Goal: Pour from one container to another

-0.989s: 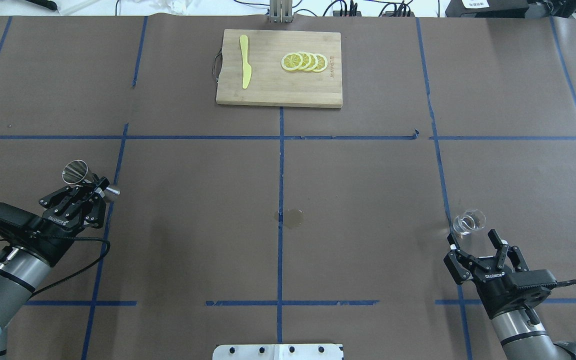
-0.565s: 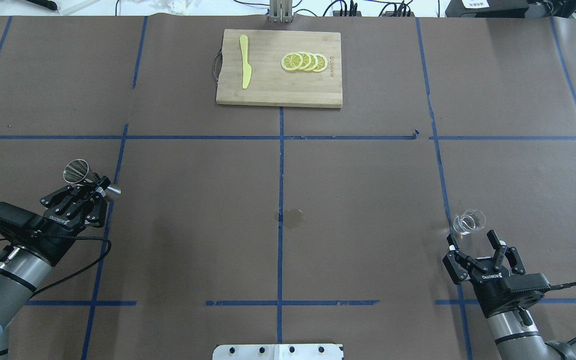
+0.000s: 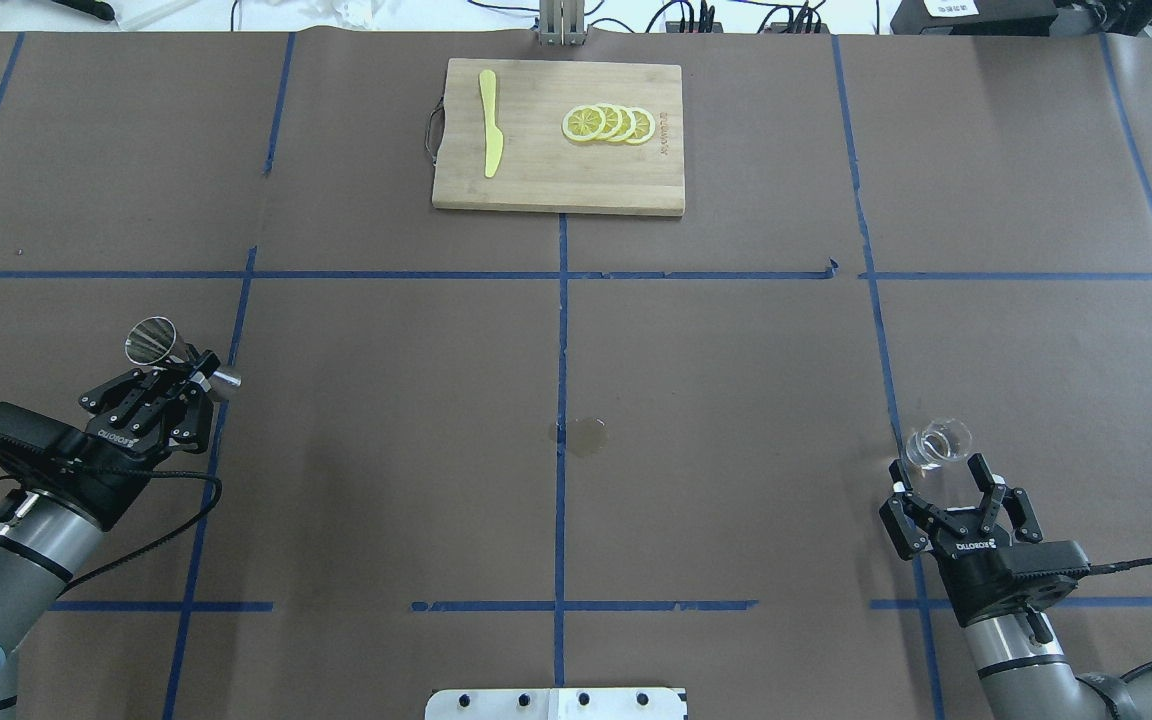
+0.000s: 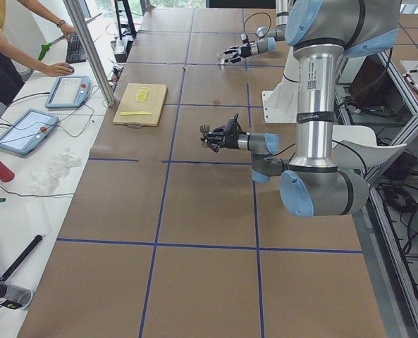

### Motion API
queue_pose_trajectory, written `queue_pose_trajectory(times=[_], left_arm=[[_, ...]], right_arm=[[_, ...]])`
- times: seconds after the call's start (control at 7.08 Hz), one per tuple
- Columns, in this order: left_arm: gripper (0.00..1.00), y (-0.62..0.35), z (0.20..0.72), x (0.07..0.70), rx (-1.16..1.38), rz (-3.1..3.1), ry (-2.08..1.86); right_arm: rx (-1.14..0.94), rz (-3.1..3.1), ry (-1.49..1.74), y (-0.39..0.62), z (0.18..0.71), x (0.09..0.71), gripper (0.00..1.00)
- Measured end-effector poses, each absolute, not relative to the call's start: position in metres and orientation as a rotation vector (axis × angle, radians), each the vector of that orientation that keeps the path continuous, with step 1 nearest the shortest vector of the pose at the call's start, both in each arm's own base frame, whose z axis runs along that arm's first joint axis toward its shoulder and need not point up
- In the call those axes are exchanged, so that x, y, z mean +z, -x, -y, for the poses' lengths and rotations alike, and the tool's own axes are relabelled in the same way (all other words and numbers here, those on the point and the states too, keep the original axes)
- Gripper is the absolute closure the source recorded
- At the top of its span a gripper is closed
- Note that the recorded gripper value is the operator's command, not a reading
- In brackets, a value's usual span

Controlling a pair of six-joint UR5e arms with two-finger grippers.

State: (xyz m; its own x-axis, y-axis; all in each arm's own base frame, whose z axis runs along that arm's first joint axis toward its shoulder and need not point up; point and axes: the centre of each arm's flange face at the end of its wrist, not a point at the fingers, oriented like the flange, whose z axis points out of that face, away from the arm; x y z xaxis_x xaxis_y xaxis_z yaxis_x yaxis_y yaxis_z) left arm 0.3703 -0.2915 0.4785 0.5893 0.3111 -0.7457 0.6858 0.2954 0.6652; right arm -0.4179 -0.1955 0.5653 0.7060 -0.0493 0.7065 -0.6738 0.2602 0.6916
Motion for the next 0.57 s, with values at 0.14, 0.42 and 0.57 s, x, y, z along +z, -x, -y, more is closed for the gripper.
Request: queue_pose_trajectory(times=[0.14,0.42,0.57], left_arm=[[1.00,-0.370,0.292,0.479,-0.309,-0.968,-1.296],[1.00,-0.370,0.292,0.479,-0.309,-0.968,-1.296],[1.00,-0.370,0.292,0.480,-0.309,-0.967,-1.296]], right_arm=[[0.478,0.694,-1.250,0.418,0.200,0.566,0.04],[0.483,0.675,-1.243,0.416,0.209,0.571,0.04],[0.483,0.664,-1.237,0.415,0.213,0.575,0.04]])
